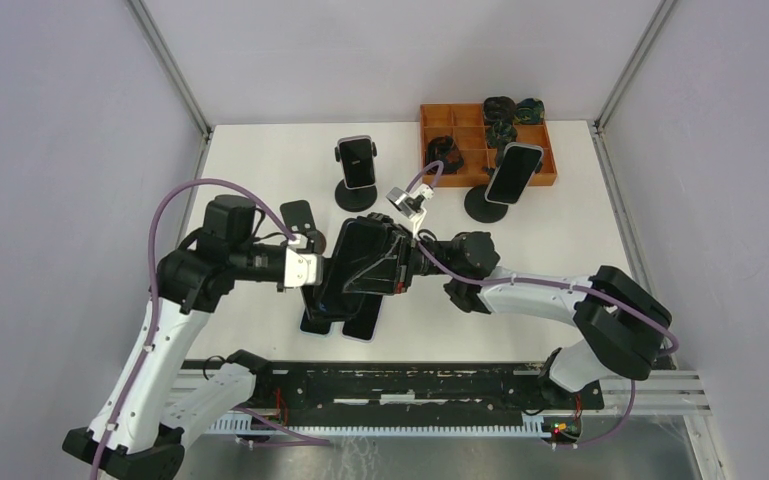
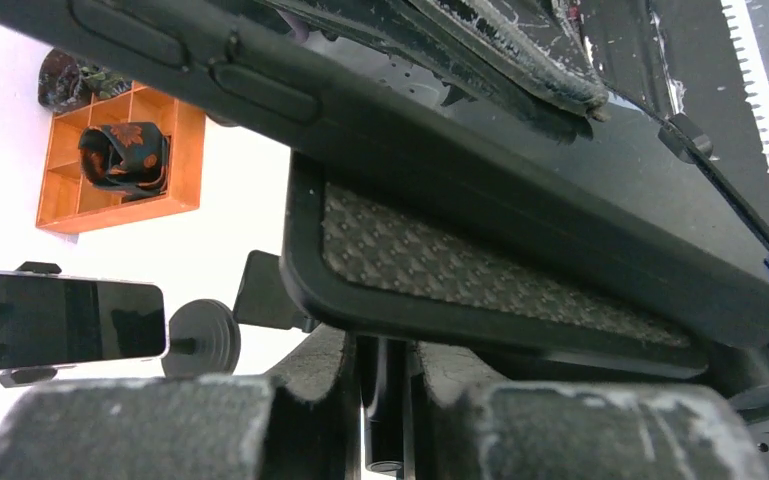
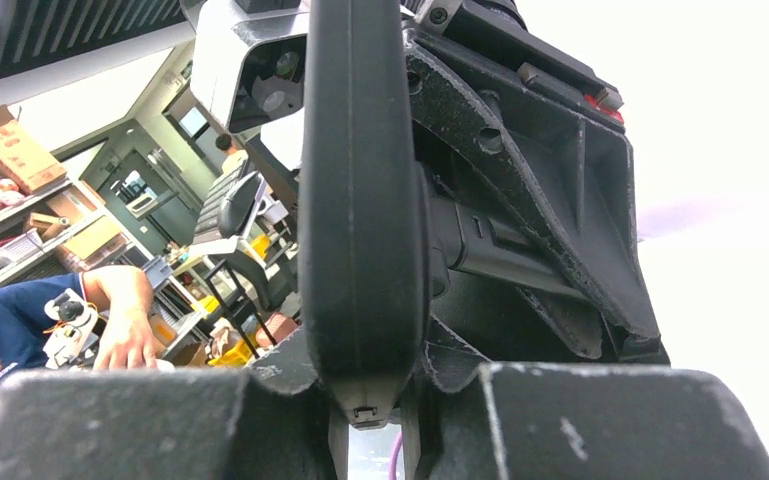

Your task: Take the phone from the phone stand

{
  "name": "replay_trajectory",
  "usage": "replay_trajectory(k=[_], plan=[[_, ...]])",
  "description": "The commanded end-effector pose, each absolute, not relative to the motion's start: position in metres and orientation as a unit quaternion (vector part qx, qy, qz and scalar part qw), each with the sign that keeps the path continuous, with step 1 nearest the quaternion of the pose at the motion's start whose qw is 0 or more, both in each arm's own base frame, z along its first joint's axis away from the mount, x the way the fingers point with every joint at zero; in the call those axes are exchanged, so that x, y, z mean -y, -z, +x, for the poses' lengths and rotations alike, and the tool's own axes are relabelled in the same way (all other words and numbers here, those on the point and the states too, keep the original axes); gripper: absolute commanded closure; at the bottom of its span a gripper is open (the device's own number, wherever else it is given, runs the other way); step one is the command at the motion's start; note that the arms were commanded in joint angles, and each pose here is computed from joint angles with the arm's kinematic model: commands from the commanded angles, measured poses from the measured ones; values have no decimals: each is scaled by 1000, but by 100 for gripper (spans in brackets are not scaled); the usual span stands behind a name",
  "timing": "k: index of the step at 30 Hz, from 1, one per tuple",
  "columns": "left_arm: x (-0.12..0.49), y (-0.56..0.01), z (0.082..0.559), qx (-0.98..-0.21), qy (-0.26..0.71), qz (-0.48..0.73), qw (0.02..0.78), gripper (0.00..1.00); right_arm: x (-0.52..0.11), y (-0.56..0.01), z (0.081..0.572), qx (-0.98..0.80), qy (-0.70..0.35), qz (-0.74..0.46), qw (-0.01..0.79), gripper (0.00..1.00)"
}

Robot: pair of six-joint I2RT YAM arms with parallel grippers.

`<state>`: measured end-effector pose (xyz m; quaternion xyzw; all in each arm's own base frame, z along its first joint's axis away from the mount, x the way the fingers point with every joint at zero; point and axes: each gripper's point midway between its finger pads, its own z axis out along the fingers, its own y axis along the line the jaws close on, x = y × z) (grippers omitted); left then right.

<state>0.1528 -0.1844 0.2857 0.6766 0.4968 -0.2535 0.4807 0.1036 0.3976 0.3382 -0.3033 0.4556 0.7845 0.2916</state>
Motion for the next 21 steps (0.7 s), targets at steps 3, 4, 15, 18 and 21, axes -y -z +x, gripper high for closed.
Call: replay_trajectory(k=[3,4,15,18,21], plan=[[182,-293,148,-469,236,699,485,98,-383,-360,110,-433,-776,-306,342,80],[181,-292,148,-467,234,702,484,98,-381,-358,114,-441,-773,-298,345,77],[177,-288,147,-466,222,711,477,98,-370,-346,136,-482,-753,-264,361,78],[176,-286,149,-470,215,712,476,98,-363,-345,136,-488,-751,-260,361,88],[173,-282,152,-477,205,713,471,98,-350,-344,137,-494,-743,-260,368,90]])
